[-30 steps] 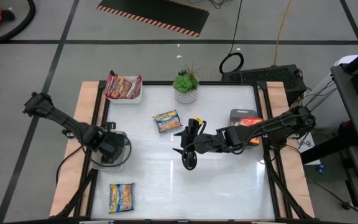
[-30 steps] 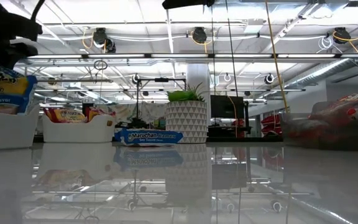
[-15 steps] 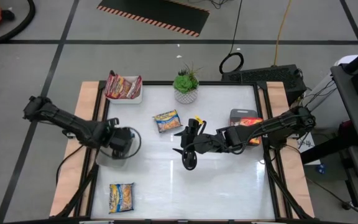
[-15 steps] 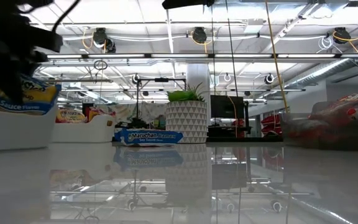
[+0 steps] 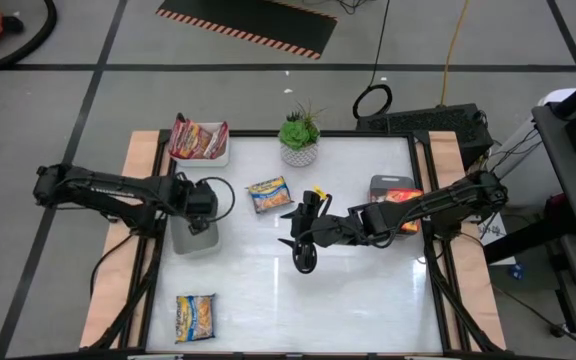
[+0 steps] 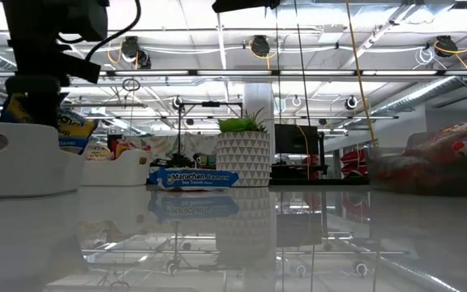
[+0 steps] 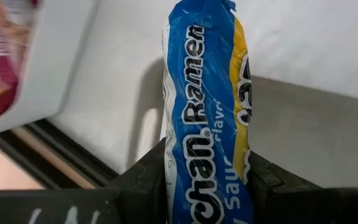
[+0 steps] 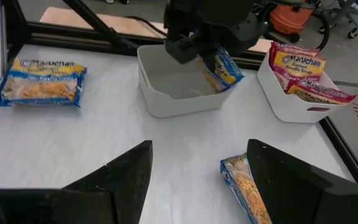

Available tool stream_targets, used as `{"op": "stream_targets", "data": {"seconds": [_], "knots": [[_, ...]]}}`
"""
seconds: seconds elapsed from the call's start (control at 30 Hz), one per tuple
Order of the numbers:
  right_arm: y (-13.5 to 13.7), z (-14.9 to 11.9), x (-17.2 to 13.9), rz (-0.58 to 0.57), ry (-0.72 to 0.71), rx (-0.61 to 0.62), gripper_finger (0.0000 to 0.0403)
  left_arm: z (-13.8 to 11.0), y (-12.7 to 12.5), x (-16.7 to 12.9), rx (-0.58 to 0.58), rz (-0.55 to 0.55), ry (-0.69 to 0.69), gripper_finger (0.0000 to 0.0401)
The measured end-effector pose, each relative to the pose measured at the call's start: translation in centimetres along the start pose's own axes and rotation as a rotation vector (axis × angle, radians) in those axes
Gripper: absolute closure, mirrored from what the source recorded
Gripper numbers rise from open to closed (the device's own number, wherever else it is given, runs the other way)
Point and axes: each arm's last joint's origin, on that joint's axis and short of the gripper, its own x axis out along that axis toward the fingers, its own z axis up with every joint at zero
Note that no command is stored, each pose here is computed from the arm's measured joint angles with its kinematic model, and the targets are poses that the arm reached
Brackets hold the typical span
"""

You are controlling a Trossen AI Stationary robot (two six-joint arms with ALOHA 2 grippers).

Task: Sort Maruchan noodles
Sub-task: Put the middle blue noodle pack into the gray bin, then put the top blue noodle pack into the gray bin

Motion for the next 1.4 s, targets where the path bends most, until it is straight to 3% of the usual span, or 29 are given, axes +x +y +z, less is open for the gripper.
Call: {"op": "stream_targets", "data": {"seconds": [0.13,0.23,0.57,0.83,1.23,1.4], "knots": [[0.0,-0.3,0.0,-0.001,0.033,-0.008,0.0149,-0.1,0.0,-0.1,0.064,-0.105,0.031,0.0275],[0.0,-0.6,0.0,-0.002,0.059,-0.007,0.0149,0.0,0.5,-0.5,0.063,-0.135,-0.024,0.0275],[0.6,-0.7,-0.3,0.014,0.063,0.009,0.0149,-1.3,2.7,-1.6,-0.128,-0.132,-0.180,0.0274],[1.2,-0.7,-0.5,0.030,0.059,-0.005,0.0149,-1.9,3.1,-2.1,-0.115,-0.149,-0.220,0.0271],[1.3,-0.7,-0.5,0.031,0.058,-0.002,0.0149,-1.8,3.0,-2.0,-0.114,-0.140,-0.212,0.0156],[1.3,-0.7,-0.5,0.031,0.058,-0.003,0.0149,-1.8,3.1,-2.0,-0.128,-0.117,-0.212,0.0136]]}}
